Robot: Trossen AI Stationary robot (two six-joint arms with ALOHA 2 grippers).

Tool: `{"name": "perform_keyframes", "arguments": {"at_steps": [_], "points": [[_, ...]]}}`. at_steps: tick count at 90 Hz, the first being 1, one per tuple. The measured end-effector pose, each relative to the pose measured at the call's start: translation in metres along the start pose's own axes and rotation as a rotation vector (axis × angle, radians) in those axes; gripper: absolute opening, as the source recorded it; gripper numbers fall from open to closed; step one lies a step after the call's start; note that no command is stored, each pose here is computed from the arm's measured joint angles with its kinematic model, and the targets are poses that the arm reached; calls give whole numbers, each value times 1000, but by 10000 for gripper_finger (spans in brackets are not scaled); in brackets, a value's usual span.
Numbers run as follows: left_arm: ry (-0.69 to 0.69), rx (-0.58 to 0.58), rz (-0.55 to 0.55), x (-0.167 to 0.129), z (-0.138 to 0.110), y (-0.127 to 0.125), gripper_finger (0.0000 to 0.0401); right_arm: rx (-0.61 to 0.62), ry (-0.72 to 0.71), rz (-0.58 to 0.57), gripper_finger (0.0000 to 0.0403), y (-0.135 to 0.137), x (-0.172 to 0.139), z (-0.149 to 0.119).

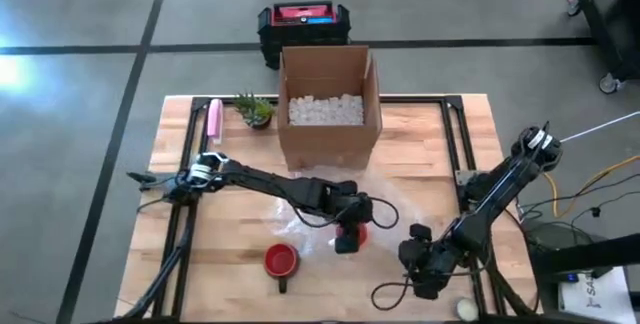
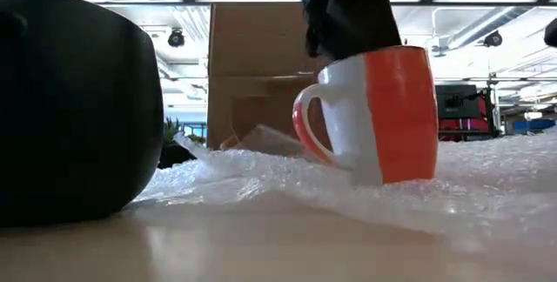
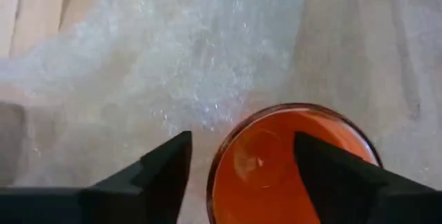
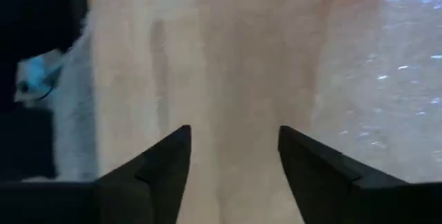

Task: Wrap mug
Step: Wrap the orange mug with the bubble wrap on top

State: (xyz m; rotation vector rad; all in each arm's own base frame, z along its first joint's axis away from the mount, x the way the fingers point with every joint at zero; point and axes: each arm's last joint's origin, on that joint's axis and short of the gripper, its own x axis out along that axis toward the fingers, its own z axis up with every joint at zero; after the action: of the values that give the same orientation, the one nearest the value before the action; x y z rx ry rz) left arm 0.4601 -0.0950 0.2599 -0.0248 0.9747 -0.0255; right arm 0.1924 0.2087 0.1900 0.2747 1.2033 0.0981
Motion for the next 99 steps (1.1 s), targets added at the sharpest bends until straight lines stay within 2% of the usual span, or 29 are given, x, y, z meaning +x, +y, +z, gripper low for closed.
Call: {"name": "perform_keyframes", "arguments": {"at_steps": [14, 26, 33, 49, 58, 71, 88, 92, 99], "points": [[70, -10, 34, -28, -1, -1, 271, -55, 34, 71, 242, 18, -5, -9], [148, 19, 140, -42, -15, -7, 262, -140, 75, 64, 247, 32, 12, -31], [163, 34, 183, -44, -23, -10, 252, -218, 101, 57, 244, 39, 29, -43], [179, 8, 192, -35, -40, -12, 228, -363, 208, 13, 227, 51, 67, -57], [180, -2, 192, -26, -48, -12, 217, -403, 258, -69, 212, 54, 79, -58], [166, -16, 180, -18, -55, -12, 204, -435, 335, -180, 160, 58, 87, -55], [123, -20, 167, -18, -56, -13, 185, -477, 315, -239, 21, 67, 71, -46], [100, -18, 160, -19, -56, -13, 180, -486, 288, -247, 11, 70, 61, -40], [82, -7, 146, -16, -56, -14, 172, -498, 216, -279, 19, 77, 42, -29]]}}
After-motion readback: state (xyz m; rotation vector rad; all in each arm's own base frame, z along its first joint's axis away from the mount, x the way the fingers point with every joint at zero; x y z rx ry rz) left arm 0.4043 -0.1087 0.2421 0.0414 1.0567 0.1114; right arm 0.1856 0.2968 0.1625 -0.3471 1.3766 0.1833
